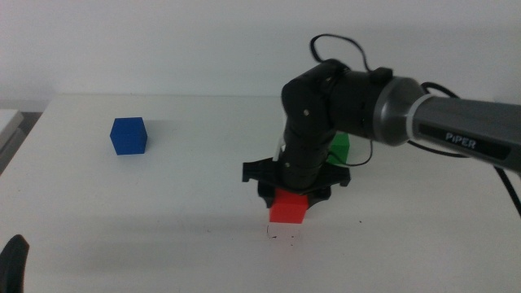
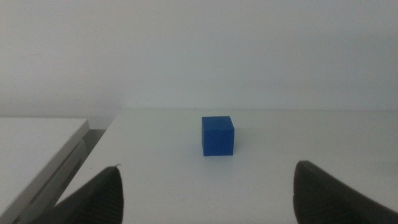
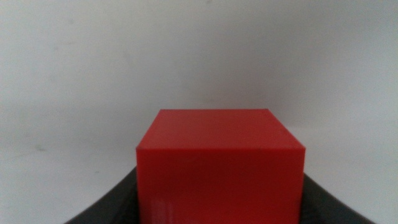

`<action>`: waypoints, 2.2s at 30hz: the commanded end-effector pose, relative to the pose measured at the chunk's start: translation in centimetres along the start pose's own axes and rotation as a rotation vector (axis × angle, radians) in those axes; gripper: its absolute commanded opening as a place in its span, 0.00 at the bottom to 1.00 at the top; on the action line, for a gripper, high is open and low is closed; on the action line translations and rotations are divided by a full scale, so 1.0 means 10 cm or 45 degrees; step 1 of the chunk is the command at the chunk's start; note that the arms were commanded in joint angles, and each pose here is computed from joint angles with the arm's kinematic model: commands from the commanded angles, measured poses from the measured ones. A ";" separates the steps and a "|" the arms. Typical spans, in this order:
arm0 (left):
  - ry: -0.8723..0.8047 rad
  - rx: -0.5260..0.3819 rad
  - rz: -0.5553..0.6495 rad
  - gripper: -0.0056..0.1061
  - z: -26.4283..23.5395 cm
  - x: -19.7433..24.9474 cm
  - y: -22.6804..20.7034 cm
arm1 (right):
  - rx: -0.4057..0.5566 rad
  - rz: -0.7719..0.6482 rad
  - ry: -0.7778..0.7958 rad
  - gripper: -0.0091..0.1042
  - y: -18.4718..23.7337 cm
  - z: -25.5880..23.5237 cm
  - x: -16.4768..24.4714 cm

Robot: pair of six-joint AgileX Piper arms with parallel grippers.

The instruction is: Stack red cubes first, then green, then blue cubes in a specific spot.

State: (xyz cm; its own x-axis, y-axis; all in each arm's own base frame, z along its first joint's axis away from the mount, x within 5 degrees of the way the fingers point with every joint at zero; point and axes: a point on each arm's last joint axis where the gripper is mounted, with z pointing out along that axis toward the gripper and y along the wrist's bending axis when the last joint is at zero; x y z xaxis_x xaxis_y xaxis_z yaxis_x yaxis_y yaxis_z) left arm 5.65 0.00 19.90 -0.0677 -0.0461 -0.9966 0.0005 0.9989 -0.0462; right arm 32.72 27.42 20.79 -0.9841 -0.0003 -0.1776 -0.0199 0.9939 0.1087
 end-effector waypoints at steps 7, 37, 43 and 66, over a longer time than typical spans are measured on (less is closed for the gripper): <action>-0.019 0.001 -0.016 0.89 0.00 -0.01 0.00 | 0.005 0.026 -0.033 0.16 0.08 0.05 0.03; -0.019 0.001 -0.016 0.89 0.00 -0.01 0.00 | 0.166 -0.171 -0.216 0.90 -0.08 -0.56 -0.43; -0.019 0.001 -0.016 0.89 0.00 -0.01 0.00 | 0.155 -0.097 -0.259 0.90 -0.54 -0.63 -0.89; -0.019 0.001 -0.016 0.89 0.00 -0.01 0.00 | 0.151 -0.097 -0.263 0.90 -0.93 0.33 -1.70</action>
State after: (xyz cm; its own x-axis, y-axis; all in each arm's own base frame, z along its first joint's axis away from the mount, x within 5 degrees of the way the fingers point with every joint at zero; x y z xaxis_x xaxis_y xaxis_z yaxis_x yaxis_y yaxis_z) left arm 5.65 0.00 19.90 -0.0677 -0.0461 -0.9966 0.0005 0.9989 -0.0462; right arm 49.91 19.15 19.40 -0.9252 -0.0686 -0.3732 -0.0650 0.9976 -0.0222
